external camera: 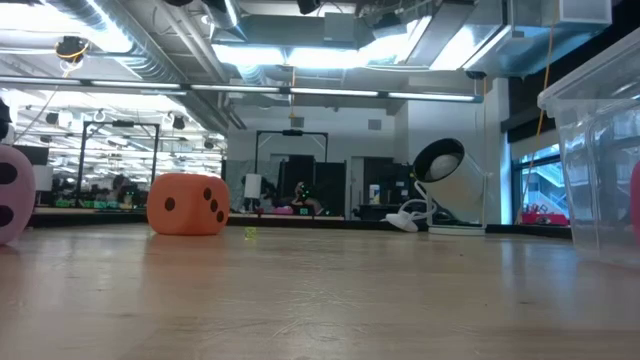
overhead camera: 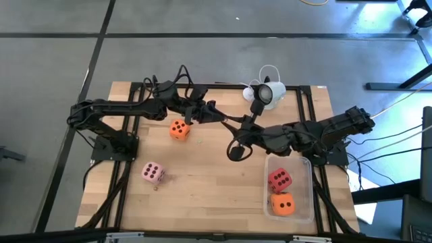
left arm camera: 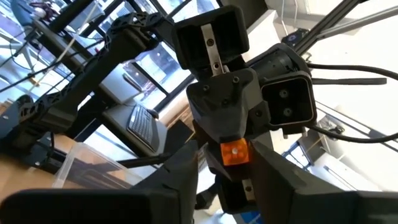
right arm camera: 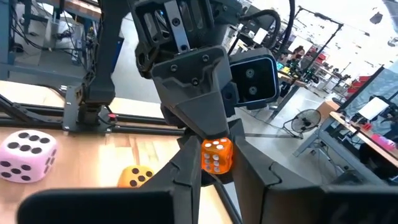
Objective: Pick & Place Dice
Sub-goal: Put the small orange die into the transparent bin
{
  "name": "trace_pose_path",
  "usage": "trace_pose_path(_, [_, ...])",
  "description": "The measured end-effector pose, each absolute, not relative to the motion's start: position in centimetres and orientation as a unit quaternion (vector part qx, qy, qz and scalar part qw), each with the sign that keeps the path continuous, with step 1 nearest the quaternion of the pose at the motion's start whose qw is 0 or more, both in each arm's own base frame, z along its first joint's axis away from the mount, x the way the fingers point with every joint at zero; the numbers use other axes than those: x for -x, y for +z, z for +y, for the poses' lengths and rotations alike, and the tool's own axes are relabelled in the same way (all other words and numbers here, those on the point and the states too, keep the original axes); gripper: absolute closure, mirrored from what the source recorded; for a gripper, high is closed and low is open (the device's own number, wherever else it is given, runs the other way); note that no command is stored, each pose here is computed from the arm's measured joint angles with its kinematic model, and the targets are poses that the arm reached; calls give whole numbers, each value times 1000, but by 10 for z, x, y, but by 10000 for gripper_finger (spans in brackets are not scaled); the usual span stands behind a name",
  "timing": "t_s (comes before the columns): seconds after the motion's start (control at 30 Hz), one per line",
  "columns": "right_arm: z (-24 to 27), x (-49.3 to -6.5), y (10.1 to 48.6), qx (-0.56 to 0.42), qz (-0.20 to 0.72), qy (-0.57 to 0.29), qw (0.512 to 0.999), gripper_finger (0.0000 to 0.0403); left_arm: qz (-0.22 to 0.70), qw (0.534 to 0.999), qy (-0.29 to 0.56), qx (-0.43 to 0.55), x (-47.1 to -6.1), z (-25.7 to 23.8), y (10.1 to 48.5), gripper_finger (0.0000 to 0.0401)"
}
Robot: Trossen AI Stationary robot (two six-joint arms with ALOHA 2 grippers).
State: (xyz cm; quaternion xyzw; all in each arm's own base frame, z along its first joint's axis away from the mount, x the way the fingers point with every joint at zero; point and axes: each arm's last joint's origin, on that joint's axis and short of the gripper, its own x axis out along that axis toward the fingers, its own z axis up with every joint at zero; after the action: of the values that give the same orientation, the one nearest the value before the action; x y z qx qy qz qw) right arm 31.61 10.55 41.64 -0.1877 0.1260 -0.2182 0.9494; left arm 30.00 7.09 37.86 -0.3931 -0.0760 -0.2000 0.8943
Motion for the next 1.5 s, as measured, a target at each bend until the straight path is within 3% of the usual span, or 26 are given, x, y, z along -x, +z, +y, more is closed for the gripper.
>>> trace_pose_path(0.27, [122, -304, 420, 182, 117, -243, 946, 356, -50, 888, -231, 394, -296, 76, 378, 242])
trace_pose_path(0.67, [113, -248, 428, 4, 131, -262, 956, 356, -48, 898, -247, 361, -273, 99, 389, 258])
trace_pose_path(0.93, [110, -218, 412, -144, 242, -206, 937, 356, -9, 896, -250, 367, -261, 122, 386, 269])
trace_pose_path(1.17, [108, -191, 392, -269, 376, -251, 851, 356, 95, 881, -147, 439, -244, 160, 351, 292])
trace_pose_path(1.5, [129, -161, 385, -336, 454, -263, 782, 356, 241, 862, 86, 438, -190, 195, 299, 334])
